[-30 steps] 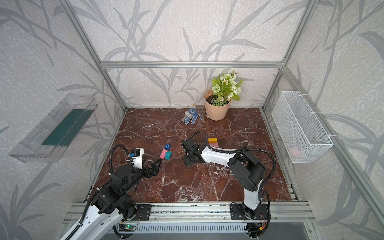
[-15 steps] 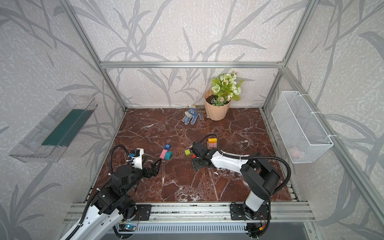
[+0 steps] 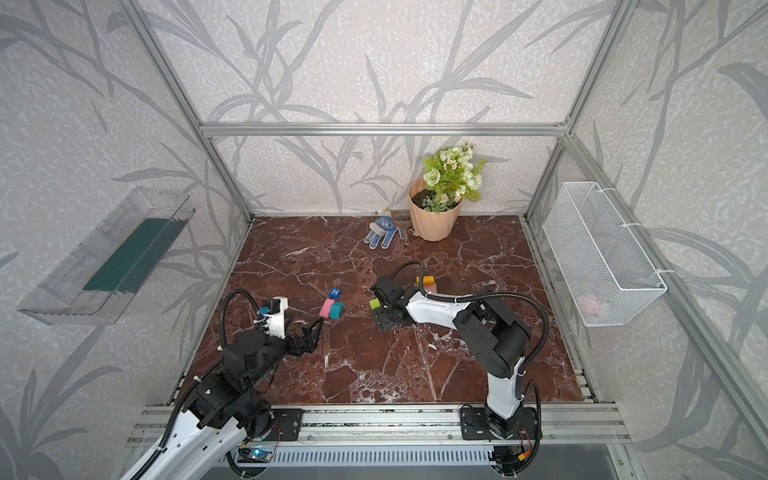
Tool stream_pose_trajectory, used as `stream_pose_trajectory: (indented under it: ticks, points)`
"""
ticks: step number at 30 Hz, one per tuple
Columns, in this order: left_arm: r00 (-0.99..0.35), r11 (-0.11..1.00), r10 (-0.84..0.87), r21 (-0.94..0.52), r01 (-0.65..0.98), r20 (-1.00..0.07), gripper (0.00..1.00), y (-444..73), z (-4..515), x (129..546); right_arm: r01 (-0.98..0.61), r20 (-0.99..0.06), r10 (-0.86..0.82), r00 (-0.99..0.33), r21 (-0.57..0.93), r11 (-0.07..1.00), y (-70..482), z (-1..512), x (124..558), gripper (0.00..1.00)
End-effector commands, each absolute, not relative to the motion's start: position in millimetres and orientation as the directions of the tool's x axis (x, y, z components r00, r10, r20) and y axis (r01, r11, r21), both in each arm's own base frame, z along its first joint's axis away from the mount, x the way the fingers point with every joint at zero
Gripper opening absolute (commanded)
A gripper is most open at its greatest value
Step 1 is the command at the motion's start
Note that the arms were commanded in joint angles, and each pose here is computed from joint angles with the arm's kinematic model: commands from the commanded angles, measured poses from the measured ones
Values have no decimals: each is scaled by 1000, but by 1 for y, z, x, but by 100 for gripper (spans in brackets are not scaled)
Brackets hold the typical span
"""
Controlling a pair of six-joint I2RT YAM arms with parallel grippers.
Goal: Build the wood block tower
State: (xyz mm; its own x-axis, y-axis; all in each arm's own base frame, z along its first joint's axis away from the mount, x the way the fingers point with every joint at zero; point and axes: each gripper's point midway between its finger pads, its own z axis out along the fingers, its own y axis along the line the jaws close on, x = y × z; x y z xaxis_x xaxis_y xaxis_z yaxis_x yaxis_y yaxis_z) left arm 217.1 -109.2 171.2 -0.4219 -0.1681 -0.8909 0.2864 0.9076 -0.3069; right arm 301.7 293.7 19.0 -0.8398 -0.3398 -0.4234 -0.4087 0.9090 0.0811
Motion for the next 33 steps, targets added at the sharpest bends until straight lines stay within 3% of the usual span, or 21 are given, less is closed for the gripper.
stream_pose_trajectory:
  ticks: [1, 11, 22, 33]
  points:
    - [-429, 908, -172, -312, 280, -887, 99, -108, 168, 216, -420, -388, -363, -847, 70, 905, 294, 12, 302, 80]
    - [-428, 908, -173, -312, 278, -887, 99, -108, 168, 216, -436, -368, -415, -832, -27, 899, 286, 7, 299, 76]
    - [-427, 908, -175, -314, 279, -887, 99, -108, 168, 215, -446, -353, -430, -831, -40, 894, 287, 0, 297, 63]
    - [-424, 906, -177, -316, 283, -888, 99, -108, 168, 215, -446, -365, -434, -824, -58, 893, 283, 4, 296, 58]
